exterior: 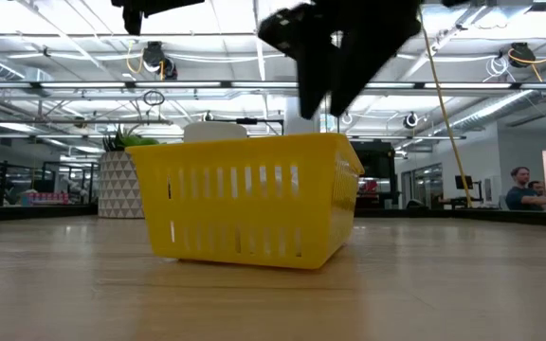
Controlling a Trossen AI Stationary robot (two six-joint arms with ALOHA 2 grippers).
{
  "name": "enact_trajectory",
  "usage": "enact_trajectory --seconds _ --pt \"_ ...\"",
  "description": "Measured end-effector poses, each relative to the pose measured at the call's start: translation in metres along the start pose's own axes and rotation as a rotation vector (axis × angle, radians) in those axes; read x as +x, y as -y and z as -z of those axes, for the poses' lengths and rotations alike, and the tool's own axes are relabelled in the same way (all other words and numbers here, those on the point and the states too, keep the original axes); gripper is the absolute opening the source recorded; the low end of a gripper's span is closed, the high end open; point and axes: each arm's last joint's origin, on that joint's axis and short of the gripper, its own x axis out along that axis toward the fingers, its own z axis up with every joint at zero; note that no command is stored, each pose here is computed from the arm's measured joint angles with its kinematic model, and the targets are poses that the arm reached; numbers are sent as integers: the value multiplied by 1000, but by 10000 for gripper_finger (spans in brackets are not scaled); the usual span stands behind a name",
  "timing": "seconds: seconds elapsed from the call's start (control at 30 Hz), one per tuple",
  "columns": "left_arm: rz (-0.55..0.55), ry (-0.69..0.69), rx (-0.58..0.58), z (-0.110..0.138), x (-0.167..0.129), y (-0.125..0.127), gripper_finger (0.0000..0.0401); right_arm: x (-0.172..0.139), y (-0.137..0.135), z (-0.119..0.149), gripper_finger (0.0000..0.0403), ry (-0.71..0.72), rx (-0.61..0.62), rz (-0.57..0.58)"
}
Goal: Pick and place pill bottles into a basket
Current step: Adjust the white medicine bottle in the yellow bin
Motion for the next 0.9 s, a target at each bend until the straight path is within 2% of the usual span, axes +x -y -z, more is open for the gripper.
enact_trajectory --seconds 0.23,0.43,0.73,0.9 --pt "-1 -25 20 3 0 0 4 6 4 -21 135 29 -30 1" --pt "-2 -45 25 5 0 0 25 23 0 -23 143 21 25 -102" --pt "-2 -40 27 5 0 0 4 28 0 -28 146 62 37 -101" --pt "-1 -40 25 5 0 0 22 40 -4 -24 146 72 63 -160"
